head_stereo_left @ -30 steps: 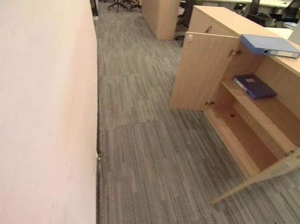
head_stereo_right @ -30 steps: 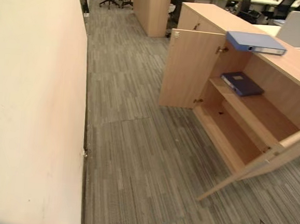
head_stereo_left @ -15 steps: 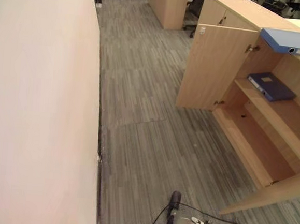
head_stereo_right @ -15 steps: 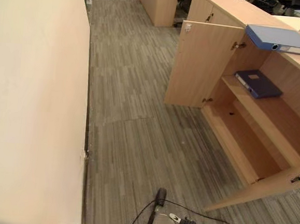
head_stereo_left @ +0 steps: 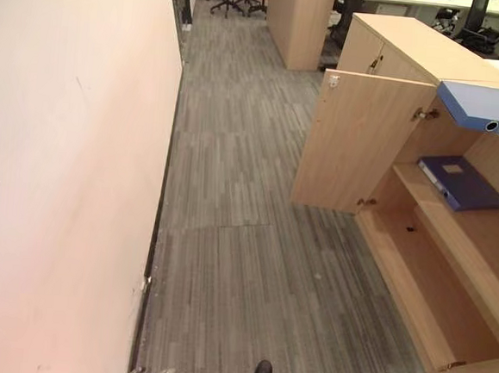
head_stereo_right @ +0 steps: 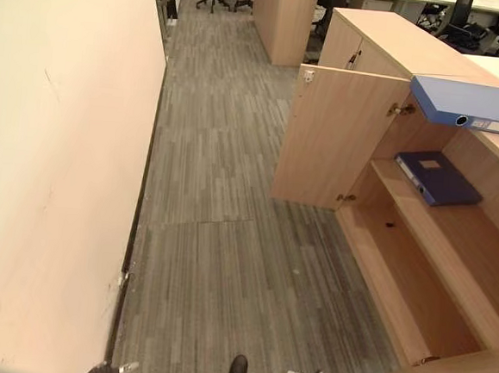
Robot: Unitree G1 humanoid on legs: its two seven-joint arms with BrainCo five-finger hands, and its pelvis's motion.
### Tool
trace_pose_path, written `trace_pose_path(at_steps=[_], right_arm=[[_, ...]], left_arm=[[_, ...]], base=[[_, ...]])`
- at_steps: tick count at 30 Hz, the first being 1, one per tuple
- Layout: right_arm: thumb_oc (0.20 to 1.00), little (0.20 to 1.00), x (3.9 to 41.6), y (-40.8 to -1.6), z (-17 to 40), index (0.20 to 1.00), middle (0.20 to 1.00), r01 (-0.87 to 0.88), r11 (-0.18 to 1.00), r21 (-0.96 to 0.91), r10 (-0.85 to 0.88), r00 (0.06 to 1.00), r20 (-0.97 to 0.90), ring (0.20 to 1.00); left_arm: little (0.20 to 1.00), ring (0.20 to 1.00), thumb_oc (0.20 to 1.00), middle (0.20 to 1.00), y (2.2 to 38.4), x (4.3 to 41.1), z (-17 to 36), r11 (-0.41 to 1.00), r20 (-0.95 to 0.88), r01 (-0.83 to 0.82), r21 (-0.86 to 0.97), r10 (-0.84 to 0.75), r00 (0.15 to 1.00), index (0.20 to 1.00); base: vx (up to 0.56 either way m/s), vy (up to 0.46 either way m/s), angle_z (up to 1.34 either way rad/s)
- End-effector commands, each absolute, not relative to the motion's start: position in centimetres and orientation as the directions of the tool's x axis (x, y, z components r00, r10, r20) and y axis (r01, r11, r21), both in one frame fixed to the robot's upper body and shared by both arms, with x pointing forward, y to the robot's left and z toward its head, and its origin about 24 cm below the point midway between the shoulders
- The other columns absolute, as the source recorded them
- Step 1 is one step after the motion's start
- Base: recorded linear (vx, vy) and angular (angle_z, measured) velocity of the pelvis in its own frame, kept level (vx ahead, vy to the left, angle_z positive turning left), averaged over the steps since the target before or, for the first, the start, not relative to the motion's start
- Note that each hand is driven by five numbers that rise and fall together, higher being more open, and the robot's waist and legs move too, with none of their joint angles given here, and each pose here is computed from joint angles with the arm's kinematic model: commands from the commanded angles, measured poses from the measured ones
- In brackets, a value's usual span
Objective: Put the empty folder in the office cabinet
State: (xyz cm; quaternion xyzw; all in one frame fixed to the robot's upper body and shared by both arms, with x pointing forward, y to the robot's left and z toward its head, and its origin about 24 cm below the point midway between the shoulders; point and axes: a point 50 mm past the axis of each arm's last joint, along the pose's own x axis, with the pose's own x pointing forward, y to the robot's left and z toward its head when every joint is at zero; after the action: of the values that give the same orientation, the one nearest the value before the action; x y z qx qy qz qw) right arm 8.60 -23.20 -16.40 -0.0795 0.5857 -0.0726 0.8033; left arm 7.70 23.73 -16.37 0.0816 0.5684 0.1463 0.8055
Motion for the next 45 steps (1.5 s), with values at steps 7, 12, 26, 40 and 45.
trace_pose_path(at_steps=[7,12,26,40,45], right_arm=[[1.000,1.000,8.1,-25.0,-16.1,1.000,1.000,0.057,0.963,-0.264,-0.269,0.269,-0.925,1.000],[1.000,1.000,7.0,-25.3,-16.2,1.000,1.000,0.069,0.959,-0.275,-0.283,0.244,-0.928,1.000],[1.000,1.000,7.1,-24.9,-16.3,1.000,1.000,0.119,0.963,-0.244,-0.266,0.239,-0.934,1.000],[1.000,1.000,10.1,-24.1,-15.9,1.000,1.000,0.043,0.971,-0.237,-0.237,0.325,-0.915,1.000],[1.000,1.000,8.7,-24.1,-16.2,1.000,1.000,0.064,0.970,-0.235,-0.243,0.286,-0.927,1.000]], left_arm=[[1.000,1.000,1.000,1.000,25.8,6.0,-16.1,0.918,-0.879,-0.157,0.365,0.395,0.266,1.000],[1.000,1.000,1.000,1.000,25.6,4.8,-16.3,0.910,-0.889,-0.211,0.357,0.400,0.222,1.000],[1.000,1.000,1.000,1.000,27.4,6.3,-15.5,0.883,-0.852,-0.281,0.376,0.448,0.269,1.000],[1.000,1.000,1.000,1.000,27.5,4.7,-15.8,0.891,-0.875,-0.243,0.385,0.435,0.211,1.000],[1.000,1.000,1.000,1.000,27.5,5.0,-15.7,0.896,-0.872,-0.210,0.392,0.435,0.223,1.000]], base=[[0.15,0.029,-0.01],[0.29,0.159,-0.40],[0.20,0.341,-0.45],[0.14,0.099,-0.43],[0.28,-0.139,0.49]])
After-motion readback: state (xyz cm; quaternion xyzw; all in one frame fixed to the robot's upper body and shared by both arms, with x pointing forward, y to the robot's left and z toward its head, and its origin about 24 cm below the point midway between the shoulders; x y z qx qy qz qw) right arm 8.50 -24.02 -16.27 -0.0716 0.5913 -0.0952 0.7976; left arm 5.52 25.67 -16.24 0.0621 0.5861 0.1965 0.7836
